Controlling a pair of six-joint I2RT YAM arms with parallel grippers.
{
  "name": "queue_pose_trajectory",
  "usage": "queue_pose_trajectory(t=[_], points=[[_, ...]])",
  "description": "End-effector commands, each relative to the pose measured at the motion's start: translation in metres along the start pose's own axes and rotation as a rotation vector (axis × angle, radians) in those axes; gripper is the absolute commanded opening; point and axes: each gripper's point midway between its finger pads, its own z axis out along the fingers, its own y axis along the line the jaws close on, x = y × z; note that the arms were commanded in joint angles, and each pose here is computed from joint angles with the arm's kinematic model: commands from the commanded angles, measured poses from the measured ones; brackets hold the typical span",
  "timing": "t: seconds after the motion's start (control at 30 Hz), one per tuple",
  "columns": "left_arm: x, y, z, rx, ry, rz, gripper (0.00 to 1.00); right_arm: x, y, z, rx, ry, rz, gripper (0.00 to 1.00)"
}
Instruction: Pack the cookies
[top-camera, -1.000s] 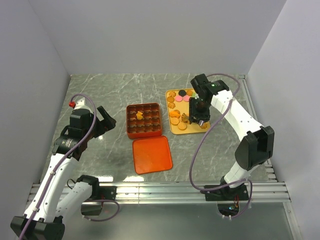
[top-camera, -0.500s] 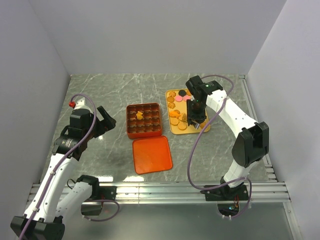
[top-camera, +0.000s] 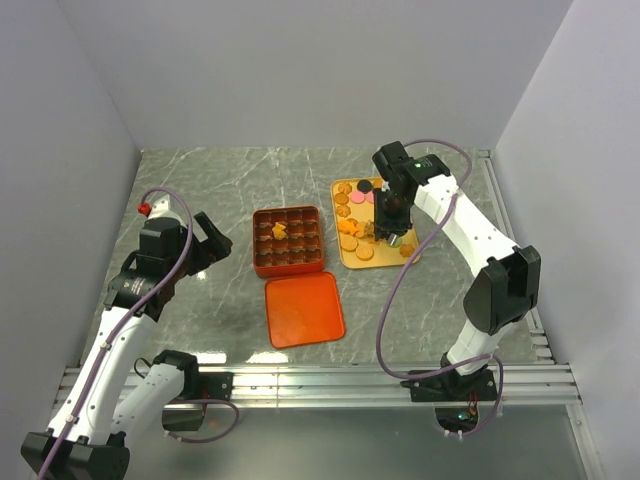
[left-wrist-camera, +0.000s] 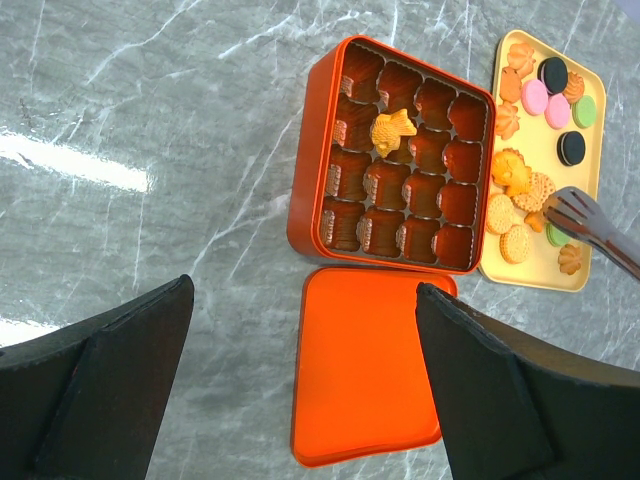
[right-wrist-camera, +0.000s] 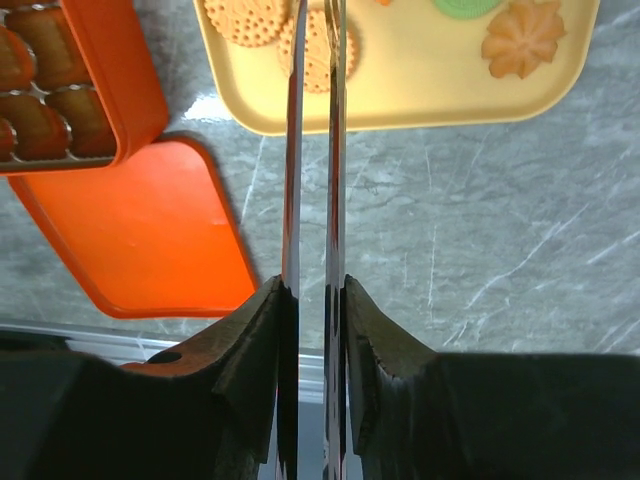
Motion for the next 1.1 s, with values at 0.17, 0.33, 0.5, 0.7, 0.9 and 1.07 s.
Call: queue_pose_trajectory(t=[0.17,0.33,0.5,0.7,0.9,1.07], points=[[-0.003,-0.004,0.0,0.019,-0.012,0.008,0.99,-0.012,0.011,-0.007,-0.031,-0.054,-0.009,0.28],[-0.003,-0.005,0.0,0.021,-0.01,0.009,0.99,-0.012,0.01,0.001,-0.015,-0.041,-0.015,0.41],[-0.002,-0.005,0.0,0.026,-0.009,0.011,0.99,-0.018,0.012,0.008,-0.01,-0.042,-0.021,0.46],[-0.002,-0.006,0.0,0.027,-0.008,0.012,0.99,-0.021,0.015,0.02,-0.01,-0.032,-0.017,0.46],[-0.001,-0.006,-0.001,0.032,-0.004,0.015,0.99,-0.021,0.016,0.025,-0.015,-0.029,-0.01,0.45],[-0.001,-0.006,0.0,0.031,-0.003,0.014,0.99,-0.027,0.021,0.02,-0.037,-0.059,0.008,0.4]])
